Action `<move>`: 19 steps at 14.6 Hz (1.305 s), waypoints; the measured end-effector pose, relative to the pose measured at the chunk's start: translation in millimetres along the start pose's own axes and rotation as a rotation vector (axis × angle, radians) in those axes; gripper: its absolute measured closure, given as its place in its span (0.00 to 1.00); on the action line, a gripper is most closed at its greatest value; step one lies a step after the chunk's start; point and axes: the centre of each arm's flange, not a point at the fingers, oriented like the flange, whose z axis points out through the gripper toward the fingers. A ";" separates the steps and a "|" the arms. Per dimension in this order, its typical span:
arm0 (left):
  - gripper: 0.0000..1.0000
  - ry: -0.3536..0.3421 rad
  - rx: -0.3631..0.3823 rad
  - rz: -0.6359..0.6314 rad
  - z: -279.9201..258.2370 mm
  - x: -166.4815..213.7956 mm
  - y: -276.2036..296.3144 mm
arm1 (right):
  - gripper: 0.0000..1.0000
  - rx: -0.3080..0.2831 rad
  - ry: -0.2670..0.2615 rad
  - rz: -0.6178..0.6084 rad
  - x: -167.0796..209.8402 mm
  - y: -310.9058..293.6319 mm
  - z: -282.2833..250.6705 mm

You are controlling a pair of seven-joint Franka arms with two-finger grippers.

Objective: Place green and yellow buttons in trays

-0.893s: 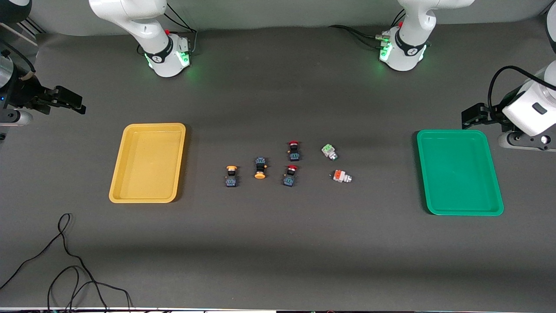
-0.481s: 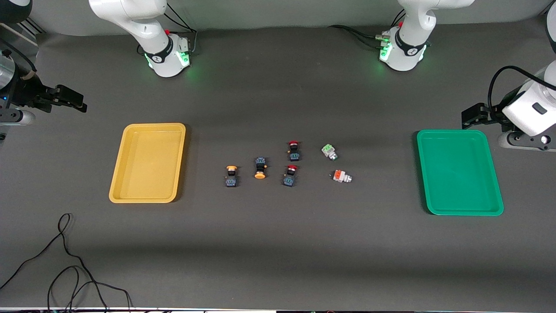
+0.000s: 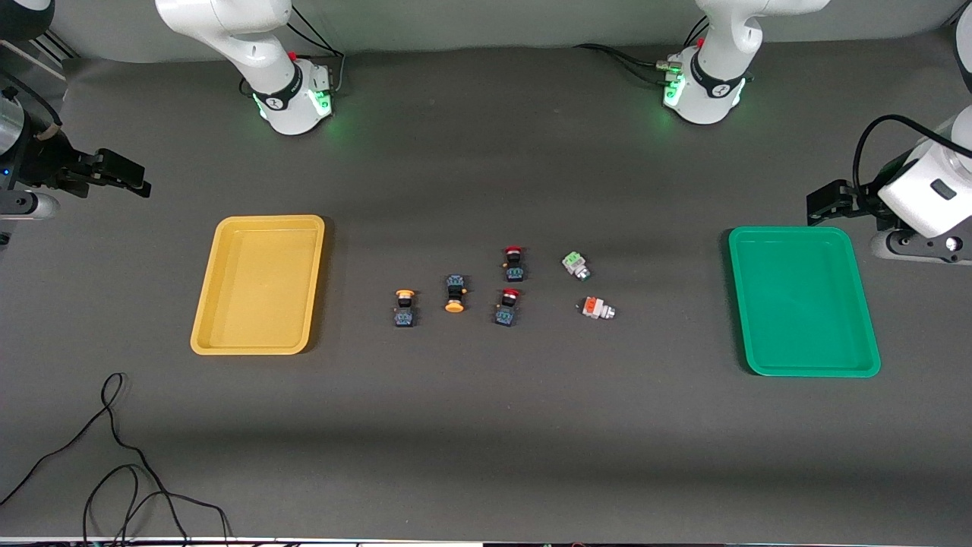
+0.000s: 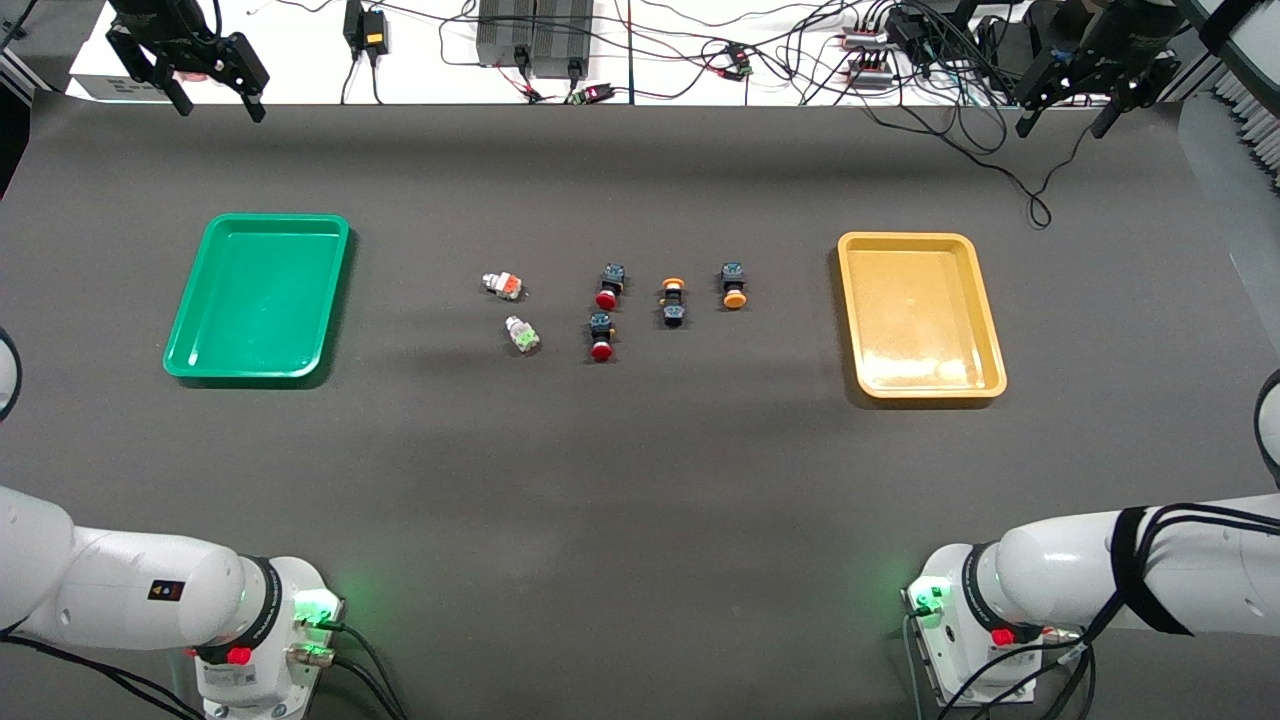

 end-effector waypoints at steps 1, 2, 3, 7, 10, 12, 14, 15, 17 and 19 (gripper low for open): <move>0.03 0.004 -0.012 -0.006 -2.4 -1.7 1.5 | 0.00 0.000 0.000 0.001 0.0 0.4 -0.1; 0.03 0.010 -0.017 -0.012 -6.0 -4.0 2.4 | 0.00 0.000 0.000 0.001 0.0 0.5 -0.2; 0.04 0.016 -0.019 -0.015 -9.8 -6.7 3.3 | 0.00 0.000 0.001 0.001 0.0 0.5 -0.3; 0.04 0.018 -0.022 -0.017 -13.4 -11.2 22.9 | 0.00 0.002 0.000 0.008 0.2 4.6 -0.1; 0.07 -0.009 -0.012 -0.045 2.9 -13.9 84.0 | 0.00 0.003 -0.001 0.012 0.3 6.5 0.0; 0.07 -0.011 -0.003 -0.064 19.1 -17.9 131.0 | 0.00 0.003 -0.001 0.009 0.2 5.0 0.0; 0.07 -0.005 0.005 -0.073 37.7 -26.1 180.8 | 0.00 0.019 0.000 0.018 0.1 -0.4 -0.6; 0.07 0.001 0.007 -0.074 46.8 -32.1 206.1 | 0.00 0.036 -0.001 0.044 -0.2 -6.4 -1.2; 0.07 0.019 0.009 -0.100 62.6 -47.2 255.4 | 0.00 0.070 -0.004 0.095 -1.4 -26.9 -2.7; 0.07 0.030 0.007 -0.187 74.9 -60.9 291.8 | 0.00 0.071 -0.013 0.116 -2.5 -57.2 -0.8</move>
